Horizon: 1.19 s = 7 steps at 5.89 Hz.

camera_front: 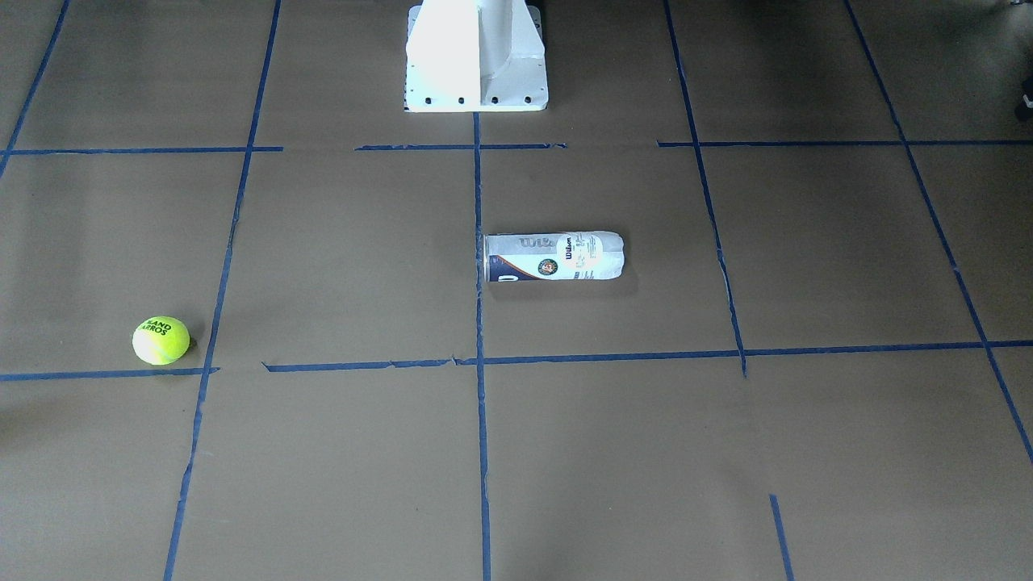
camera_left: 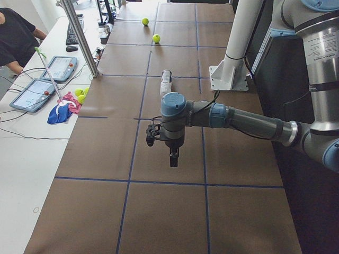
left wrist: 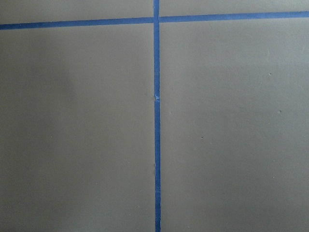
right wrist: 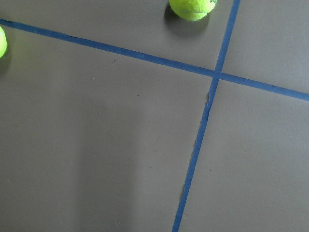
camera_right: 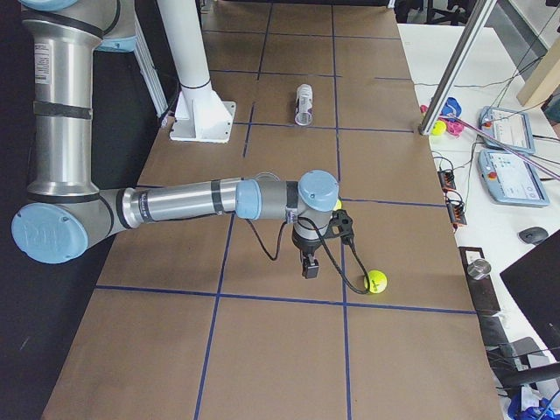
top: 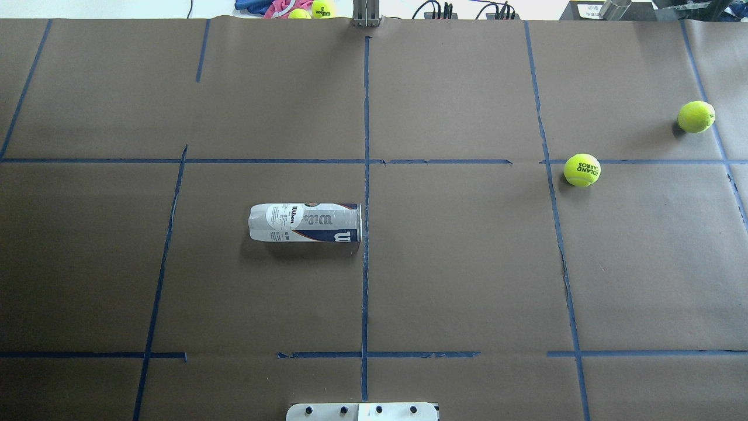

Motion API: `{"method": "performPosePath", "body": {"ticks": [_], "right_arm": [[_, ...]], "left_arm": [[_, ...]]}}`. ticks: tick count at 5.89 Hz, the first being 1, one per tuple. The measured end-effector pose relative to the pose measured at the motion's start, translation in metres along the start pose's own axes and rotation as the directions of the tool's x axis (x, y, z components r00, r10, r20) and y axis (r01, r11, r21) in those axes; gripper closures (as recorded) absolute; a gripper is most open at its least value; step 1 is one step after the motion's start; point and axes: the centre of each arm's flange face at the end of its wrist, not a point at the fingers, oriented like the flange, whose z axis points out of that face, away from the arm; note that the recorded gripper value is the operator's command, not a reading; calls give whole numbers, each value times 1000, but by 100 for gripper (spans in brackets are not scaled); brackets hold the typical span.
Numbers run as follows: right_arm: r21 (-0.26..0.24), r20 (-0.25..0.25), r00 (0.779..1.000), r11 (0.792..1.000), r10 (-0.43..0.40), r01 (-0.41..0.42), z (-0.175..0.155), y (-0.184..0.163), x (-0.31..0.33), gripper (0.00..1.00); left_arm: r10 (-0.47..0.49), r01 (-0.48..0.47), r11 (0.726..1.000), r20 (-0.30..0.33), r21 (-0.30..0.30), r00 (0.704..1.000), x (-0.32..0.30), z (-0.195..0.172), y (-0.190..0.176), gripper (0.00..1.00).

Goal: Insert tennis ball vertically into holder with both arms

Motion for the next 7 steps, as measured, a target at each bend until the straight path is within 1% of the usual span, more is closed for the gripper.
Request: {"method": "performPosePath", "body": {"ticks": [1,2,3,4,5,6,7], "right_arm": [[-1,-1,1000,1000,2,-2,1,0,1,0],[-1,-1,1000,1000,4,-4,1,0,1,0],[-1,0,1000,1000,4,-4,1,-1,0,0],[-1,0,1000,1000,3,-3,0,-1,0,0],[0,0,1000,1000,3,-3,0,-1,0,0],[-2,1,1000,1000,4,-4,1,0,0,0],[-4,2,1000,1000,6,-6,2,0,1,0]], "left_arm": [[4,-4,1000,-1,3,1000,1,-1,-1,0],[9,-9,1000,-26,3,1000,5,-2,-2,0],[36,-36,999,-96,9,995,18,-2,-3,0],[102,-99,995,-155,28,983,39,0,-7,0],[197,-188,980,-179,62,964,68,0,-19,0],[296,-282,954,-191,101,936,107,-7,-40,0],[402,-380,914,-195,142,894,158,-17,-64,0]]}}
